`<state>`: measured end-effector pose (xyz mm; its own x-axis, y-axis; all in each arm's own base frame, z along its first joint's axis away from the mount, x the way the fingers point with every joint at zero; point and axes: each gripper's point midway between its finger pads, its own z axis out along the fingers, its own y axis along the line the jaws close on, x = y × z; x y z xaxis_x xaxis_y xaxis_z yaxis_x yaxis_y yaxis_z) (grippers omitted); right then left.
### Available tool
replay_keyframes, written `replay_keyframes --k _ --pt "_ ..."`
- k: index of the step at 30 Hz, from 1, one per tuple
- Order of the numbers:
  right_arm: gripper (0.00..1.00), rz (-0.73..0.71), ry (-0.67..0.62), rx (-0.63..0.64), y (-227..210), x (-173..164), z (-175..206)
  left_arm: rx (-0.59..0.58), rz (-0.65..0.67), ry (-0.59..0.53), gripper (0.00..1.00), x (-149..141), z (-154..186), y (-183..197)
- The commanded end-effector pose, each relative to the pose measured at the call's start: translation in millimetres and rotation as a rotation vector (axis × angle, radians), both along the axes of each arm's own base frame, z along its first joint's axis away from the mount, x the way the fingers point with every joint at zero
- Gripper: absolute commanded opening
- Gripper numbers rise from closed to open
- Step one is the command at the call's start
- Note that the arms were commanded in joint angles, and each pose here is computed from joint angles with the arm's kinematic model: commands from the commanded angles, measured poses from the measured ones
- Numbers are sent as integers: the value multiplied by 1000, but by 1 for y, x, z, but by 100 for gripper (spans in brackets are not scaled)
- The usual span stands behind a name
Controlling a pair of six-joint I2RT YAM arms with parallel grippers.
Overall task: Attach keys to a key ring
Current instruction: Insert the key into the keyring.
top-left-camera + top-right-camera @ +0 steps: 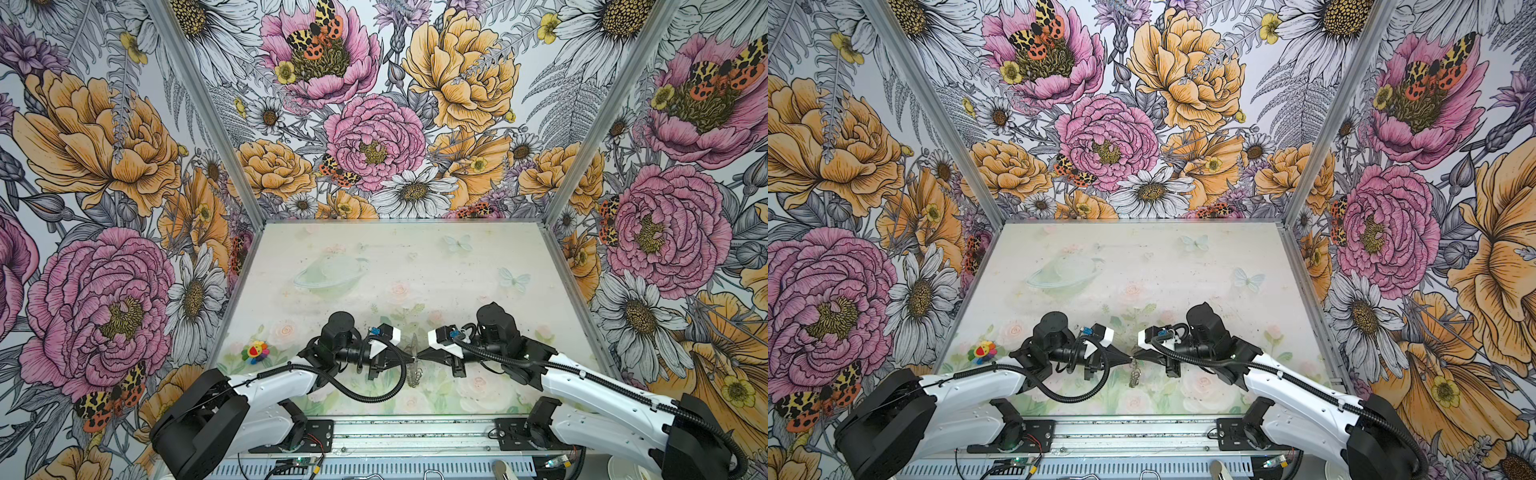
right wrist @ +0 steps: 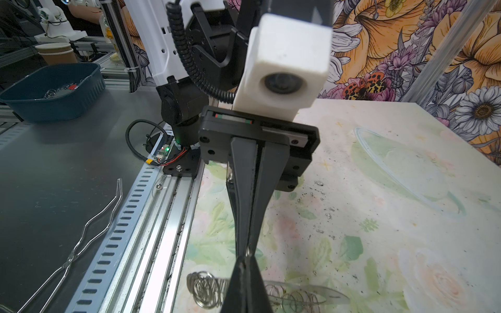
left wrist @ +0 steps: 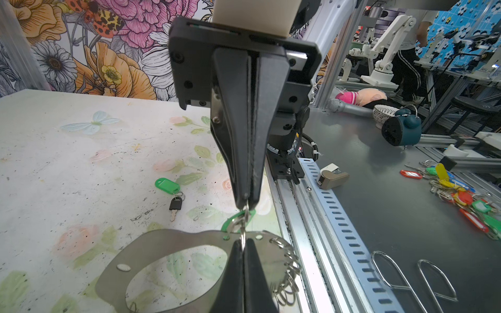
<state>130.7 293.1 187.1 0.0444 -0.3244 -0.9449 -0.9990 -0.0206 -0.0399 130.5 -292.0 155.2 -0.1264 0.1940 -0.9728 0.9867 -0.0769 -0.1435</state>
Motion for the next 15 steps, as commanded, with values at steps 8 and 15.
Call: replay_keyframes --k 8,15 --pt "0 59 -17 -9 6 -11 -1 -40 -30 -23 0 0 17 -3" --pt "0 73 -28 -18 10 -10 -1 -42 -52 -17 0 -4 18 -5"
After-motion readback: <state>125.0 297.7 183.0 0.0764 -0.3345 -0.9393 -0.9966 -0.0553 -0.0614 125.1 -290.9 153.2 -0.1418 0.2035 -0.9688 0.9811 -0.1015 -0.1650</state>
